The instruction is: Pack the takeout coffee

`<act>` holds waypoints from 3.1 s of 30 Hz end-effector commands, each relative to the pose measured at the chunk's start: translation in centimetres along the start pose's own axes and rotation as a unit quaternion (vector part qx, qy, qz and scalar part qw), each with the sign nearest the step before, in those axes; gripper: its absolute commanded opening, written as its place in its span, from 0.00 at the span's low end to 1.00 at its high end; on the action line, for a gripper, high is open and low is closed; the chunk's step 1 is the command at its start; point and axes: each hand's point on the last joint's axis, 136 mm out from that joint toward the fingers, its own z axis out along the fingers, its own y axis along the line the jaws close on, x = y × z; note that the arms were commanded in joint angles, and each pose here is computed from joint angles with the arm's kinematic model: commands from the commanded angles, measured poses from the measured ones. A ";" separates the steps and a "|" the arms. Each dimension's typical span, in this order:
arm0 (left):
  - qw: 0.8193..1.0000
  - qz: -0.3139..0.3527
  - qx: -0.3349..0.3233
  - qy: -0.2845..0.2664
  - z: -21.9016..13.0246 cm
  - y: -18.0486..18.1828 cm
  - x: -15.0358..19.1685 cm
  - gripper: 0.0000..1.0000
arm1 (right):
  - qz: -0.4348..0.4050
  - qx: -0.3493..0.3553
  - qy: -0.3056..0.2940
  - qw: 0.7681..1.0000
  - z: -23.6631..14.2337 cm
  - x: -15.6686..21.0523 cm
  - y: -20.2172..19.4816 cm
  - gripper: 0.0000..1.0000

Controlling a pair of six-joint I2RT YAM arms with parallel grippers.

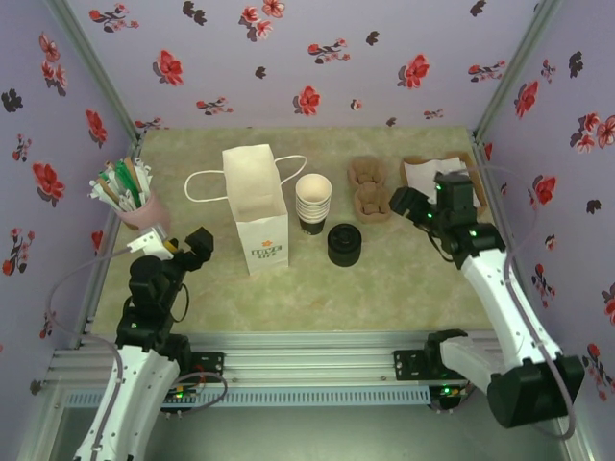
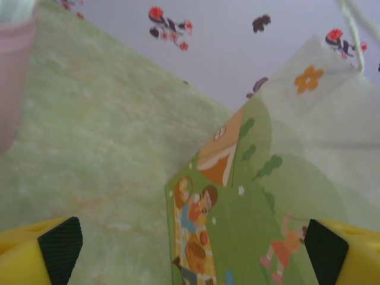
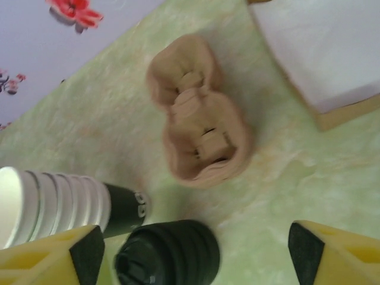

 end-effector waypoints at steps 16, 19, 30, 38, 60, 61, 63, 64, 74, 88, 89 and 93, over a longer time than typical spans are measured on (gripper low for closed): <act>0.999 -0.016 -0.033 0.037 1.6 1.2 1.9 0.99 | -0.171 0.042 0.111 0.978 5.9 3.4 12.6 0.48; 0.998 -0.015 -0.035 0.041 1.8 1.2 2.0 0.99 | -0.180 0.057 0.118 0.975 6.7 3.5 13.0 0.42; 0.998 -0.013 -0.036 0.048 2.2 1.3 2.3 0.99 | -0.185 0.061 0.142 0.971 9.2 4.3 13.8 0.36; 0.998 -0.012 -0.036 0.050 2.2 1.4 2.4 0.99 | -0.191 0.063 0.148 0.968 10.1 4.7 14.2 0.32; 0.998 -0.013 -0.037 0.050 2.2 1.4 2.5 0.99 | -0.193 0.067 0.155 0.967 10.8 4.7 14.5 0.15; 0.998 -0.013 -0.036 0.050 2.2 1.4 2.4 0.99 | -0.192 0.067 0.154 0.967 10.8 4.7 14.5 0.13; 0.998 -0.013 -0.037 0.051 2.2 1.4 2.5 0.99 | -0.191 0.065 0.152 0.968 10.6 4.6 14.7 0.12; 0.998 -0.013 -0.037 0.050 2.2 1.4 2.4 0.99 | -0.191 0.065 0.150 0.968 10.5 4.4 14.7 0.11; 0.998 -0.014 -0.036 0.051 2.2 1.3 2.5 0.99 | -0.187 0.059 0.139 0.971 9.5 3.5 15.3 0.06; 0.998 -0.013 -0.037 0.052 2.2 1.4 2.5 0.99 | -0.178 0.029 0.083 0.980 4.5 -0.1 17.3 0.05; 0.998 -0.013 -0.037 0.051 2.1 1.4 2.4 0.99 | -0.178 0.027 0.079 0.981 4.0 -0.2 17.3 0.05; 0.998 -0.012 -0.038 0.052 2.1 1.3 2.4 0.99 | -0.177 0.018 0.064 0.982 1.8 -1.0 17.4 0.05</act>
